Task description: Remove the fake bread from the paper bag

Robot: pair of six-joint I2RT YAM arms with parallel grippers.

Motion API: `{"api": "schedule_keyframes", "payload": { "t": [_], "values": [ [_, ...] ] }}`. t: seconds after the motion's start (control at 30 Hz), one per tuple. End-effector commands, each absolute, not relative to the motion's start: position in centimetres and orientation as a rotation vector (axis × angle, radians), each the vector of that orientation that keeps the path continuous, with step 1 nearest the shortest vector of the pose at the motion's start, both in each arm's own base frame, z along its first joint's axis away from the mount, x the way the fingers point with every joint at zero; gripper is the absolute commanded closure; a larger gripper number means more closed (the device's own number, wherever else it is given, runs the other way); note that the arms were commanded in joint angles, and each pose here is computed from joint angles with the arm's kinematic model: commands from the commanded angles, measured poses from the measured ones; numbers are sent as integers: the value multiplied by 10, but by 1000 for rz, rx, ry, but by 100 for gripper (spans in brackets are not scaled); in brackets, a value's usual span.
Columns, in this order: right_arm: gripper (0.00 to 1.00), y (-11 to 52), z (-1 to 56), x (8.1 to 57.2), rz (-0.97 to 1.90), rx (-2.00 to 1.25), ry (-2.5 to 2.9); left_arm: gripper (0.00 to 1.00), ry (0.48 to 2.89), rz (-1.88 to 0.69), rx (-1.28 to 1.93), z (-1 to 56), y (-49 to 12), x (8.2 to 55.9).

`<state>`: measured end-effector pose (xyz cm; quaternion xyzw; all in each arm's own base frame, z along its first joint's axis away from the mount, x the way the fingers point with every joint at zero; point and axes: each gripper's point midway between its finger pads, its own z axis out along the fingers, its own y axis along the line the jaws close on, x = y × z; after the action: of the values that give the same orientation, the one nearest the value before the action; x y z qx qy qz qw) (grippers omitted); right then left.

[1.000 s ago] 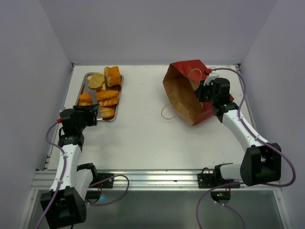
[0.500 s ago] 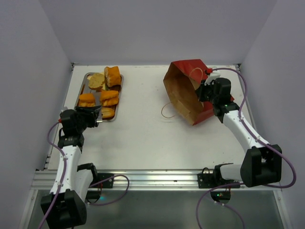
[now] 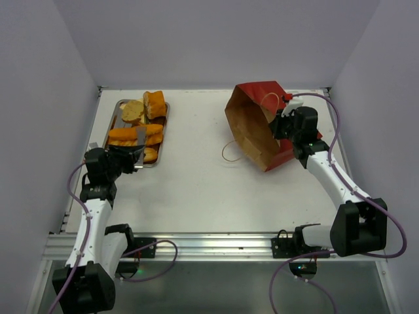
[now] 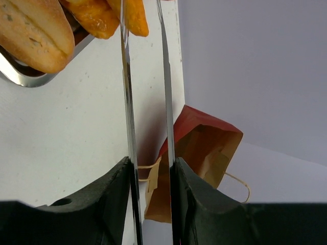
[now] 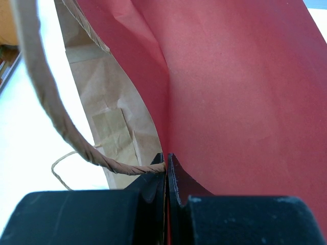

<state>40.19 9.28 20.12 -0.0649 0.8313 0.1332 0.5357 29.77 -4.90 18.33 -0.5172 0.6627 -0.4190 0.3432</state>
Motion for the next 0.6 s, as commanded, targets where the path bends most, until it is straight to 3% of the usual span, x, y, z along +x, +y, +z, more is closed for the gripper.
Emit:
{"api": "schedule_keyframes", "payload": {
  "t": [0.0, 0.07, 0.3, 0.5, 0.57],
  "values": [
    [100, 93, 226, 405, 337, -139, 1896, 60, 1729, -1200, -1209, 217, -67, 300],
    [100, 93, 225, 405, 334, -140, 1897, 62, 1764, -1245, -1165, 219, -80, 298],
    [100, 93, 226, 405, 334, -159, 1895, 86, 1821, -1337, -941, 239, -117, 293],
    [100, 103, 226, 399, 360, -300, 1888, 92, 1939, -1419, -542, 234, -177, 288],
    [100, 108, 223, 393, 367, -398, 1889, 93, 1980, -1331, -378, 224, -191, 295]
  ]
}}
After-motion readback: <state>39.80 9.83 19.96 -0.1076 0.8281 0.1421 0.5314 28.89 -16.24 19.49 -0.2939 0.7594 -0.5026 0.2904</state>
